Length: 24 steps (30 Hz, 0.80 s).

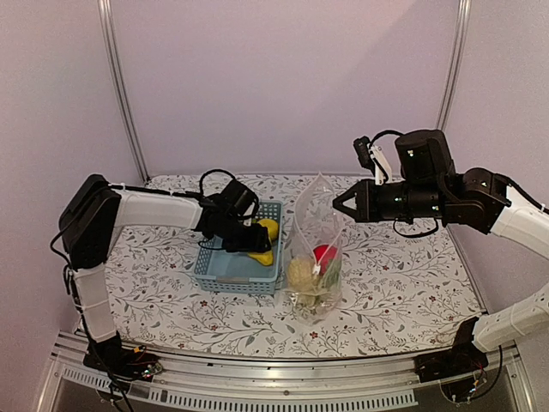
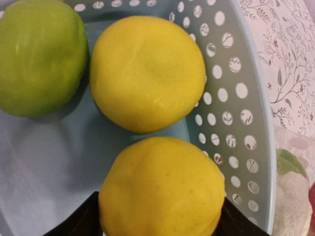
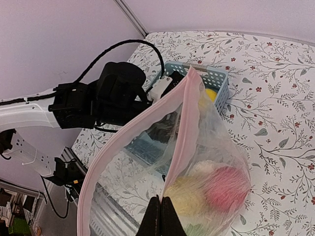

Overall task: Place the food in the zip-top bag and seal the zipper
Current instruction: Pick up the fake fruit from the bin, then place the fake fruit in the zipper food storage bag.

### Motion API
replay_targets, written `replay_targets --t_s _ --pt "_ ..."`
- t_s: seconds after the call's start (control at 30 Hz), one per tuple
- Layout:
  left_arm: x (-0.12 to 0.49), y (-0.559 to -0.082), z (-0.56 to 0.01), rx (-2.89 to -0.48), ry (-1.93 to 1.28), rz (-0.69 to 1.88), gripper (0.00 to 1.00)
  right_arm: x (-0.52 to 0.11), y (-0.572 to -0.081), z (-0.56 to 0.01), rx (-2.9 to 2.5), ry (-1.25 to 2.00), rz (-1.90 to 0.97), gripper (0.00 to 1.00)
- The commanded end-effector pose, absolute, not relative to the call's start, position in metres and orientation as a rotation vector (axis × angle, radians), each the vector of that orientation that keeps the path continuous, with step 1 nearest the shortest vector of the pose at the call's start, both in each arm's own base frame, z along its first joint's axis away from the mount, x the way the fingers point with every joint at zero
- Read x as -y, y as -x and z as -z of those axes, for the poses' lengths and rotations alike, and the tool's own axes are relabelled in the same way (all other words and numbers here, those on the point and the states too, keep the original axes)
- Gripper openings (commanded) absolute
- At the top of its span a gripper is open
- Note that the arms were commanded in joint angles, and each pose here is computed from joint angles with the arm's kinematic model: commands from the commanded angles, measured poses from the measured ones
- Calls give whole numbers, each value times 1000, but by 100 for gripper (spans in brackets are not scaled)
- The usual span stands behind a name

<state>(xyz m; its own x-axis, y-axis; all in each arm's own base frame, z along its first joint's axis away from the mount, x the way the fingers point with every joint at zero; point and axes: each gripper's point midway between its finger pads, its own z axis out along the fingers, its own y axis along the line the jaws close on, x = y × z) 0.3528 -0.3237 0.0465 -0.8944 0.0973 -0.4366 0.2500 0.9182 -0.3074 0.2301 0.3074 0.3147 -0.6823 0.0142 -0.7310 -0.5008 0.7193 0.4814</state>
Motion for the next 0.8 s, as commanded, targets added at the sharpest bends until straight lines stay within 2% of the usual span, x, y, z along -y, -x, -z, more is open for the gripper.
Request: replay_targets --t_s 0.0,0.17,0.3,0.57,0.77 --pt "310 -356 -97 -2557 -189 533 67 -310 -231 -323 -2157 373 -883 0" --pt "293 -344 -136 -2468 -142 561 67 -310 -231 -324 -2153 374 -886 0" --pt "296 -322 -175 -2381 -197 697 67 -310 -231 -325 -2150 376 -891 0" --pt "326 -268 -286 -2084 -426 975 67 -315 -231 -327 -2141 382 -913 0" --pt "360 -222 -343 -1896 -628 1172 67 -315 -231 -329 -2137 377 -919 0"
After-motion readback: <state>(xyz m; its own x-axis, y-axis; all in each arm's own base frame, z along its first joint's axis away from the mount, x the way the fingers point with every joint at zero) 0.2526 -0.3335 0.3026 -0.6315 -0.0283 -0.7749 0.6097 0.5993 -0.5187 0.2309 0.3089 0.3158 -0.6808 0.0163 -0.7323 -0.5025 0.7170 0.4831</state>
